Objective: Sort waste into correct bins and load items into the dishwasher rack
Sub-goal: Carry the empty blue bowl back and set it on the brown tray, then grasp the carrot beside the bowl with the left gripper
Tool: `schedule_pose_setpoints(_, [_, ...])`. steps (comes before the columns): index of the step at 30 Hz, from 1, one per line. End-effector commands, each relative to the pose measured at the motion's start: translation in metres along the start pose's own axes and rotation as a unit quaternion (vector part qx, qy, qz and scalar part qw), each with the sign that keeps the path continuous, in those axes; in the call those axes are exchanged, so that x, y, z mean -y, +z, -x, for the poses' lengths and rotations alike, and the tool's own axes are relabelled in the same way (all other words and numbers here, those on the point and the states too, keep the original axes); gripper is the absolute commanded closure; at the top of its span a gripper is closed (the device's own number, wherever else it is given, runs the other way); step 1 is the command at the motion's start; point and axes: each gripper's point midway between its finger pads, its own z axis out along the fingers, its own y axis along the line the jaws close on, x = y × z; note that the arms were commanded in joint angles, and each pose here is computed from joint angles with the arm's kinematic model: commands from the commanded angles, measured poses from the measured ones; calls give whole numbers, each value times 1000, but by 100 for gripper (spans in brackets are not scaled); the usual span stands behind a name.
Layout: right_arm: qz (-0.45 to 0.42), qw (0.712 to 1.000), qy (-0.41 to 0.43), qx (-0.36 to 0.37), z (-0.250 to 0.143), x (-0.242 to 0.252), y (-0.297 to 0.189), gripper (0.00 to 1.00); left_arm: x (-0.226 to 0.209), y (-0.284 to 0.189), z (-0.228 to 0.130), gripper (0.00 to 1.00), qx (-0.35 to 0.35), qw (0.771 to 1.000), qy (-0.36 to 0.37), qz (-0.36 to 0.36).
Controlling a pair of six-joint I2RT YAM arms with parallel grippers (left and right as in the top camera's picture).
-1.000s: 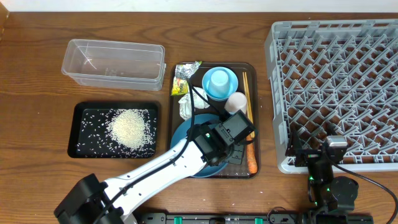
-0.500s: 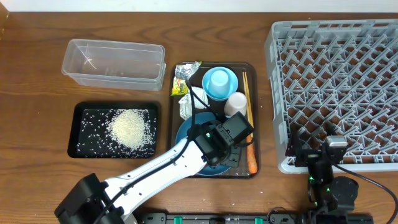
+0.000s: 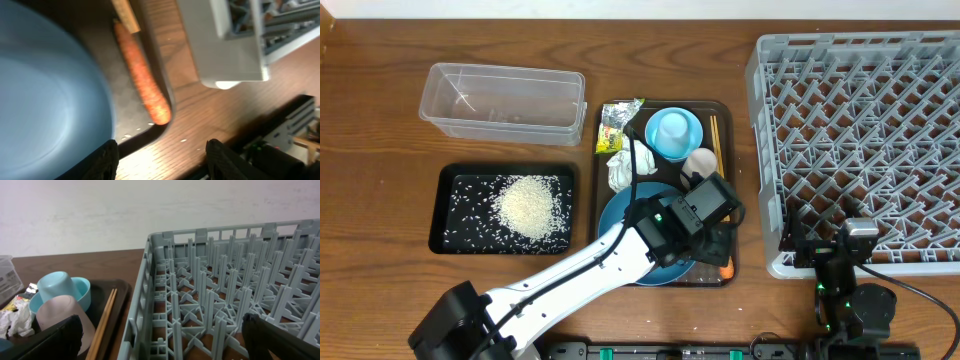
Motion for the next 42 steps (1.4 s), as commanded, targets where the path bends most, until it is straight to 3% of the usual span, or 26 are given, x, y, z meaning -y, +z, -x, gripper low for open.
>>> schedule_pose_setpoints(1, [-7, 1000, -1, 2, 0, 3, 0, 1, 8, 8, -3, 41, -16, 1000, 1, -9])
schedule_pose_setpoints(9, [-7, 1000, -1, 2, 0, 3, 0, 1, -1, 46, -14, 44, -49, 999, -11, 19])
schedule_pose_setpoints(17, [-7, 1000, -1, 2, 0, 3, 0, 1, 4, 55, -9, 47, -18, 999, -25, 32])
schedule_pose_setpoints(27, [-7, 1000, -1, 2, 0, 3, 0, 1, -8, 82, -17, 47, -34, 996, -55, 59])
schedule_pose_setpoints(42, [-7, 1000, -1, 2, 0, 4, 0, 1, -27, 100, 4, 47, 26, 991, -78, 104])
